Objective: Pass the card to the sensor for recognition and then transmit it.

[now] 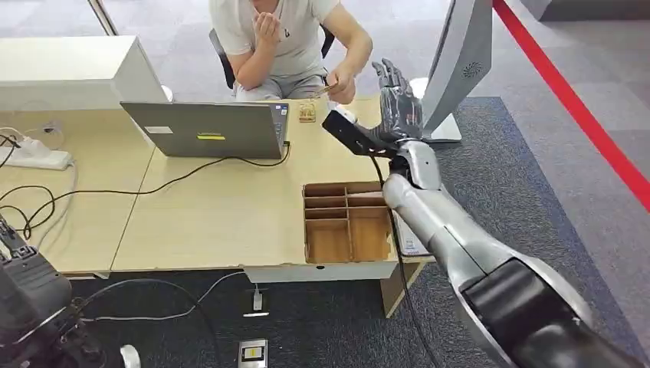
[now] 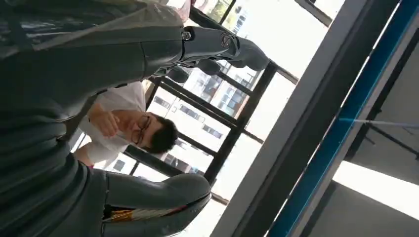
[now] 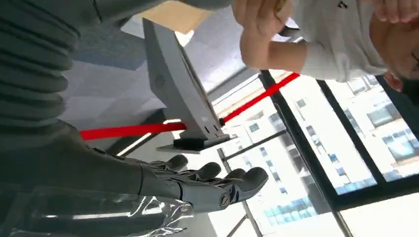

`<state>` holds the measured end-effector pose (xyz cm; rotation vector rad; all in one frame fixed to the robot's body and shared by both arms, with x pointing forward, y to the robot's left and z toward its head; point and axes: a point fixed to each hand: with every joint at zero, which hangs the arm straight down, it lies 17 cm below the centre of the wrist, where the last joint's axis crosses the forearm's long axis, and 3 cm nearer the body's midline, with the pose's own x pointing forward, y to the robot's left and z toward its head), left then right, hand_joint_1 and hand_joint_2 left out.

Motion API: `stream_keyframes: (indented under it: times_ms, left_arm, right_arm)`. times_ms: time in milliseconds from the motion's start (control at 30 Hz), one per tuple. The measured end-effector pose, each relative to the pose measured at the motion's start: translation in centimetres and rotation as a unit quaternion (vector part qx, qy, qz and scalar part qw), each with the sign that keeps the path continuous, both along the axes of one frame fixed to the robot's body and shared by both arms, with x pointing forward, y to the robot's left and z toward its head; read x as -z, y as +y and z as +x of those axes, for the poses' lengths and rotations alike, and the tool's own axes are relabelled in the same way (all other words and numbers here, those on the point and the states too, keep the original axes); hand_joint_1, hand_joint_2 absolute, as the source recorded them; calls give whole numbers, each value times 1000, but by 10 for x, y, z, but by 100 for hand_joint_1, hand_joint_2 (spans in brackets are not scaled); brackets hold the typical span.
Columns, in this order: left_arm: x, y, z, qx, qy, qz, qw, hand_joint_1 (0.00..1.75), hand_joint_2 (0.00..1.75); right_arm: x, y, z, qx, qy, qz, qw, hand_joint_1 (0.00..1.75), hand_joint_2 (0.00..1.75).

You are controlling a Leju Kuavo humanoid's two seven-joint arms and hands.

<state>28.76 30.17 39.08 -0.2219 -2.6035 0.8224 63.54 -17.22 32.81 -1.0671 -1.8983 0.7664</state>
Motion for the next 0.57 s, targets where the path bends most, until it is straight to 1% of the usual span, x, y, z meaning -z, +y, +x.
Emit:
stream_keyframes:
  times_ms: [100,200,233,400,467,567]
  left_arm:
    - [1,3,0,-12,5,4,1000,0,175]
    - [1,6,-1,-18,6,4,1000,0,175]
    - [1,7,-2,-20,6,3,1000,0,175]
    - [1,11,-3,-33,10,6,999,0,175]
    - [1,15,-5,-47,14,6,999,0,175]
    - [2,23,-12,-72,24,2,997,0,175]
  right_arm:
    - [-21,4,-8,-19,-31,17,999,0,0]
    - [-28,9,-19,-35,-52,34,997,0,0]
    - [-30,9,-22,-39,-55,37,997,0,175]
    - [-39,10,-34,-53,-76,52,994,0,175]
    - [-29,9,-46,-62,-77,72,993,0,175]
    - [6,6,-75,-77,-62,108,989,0,175]
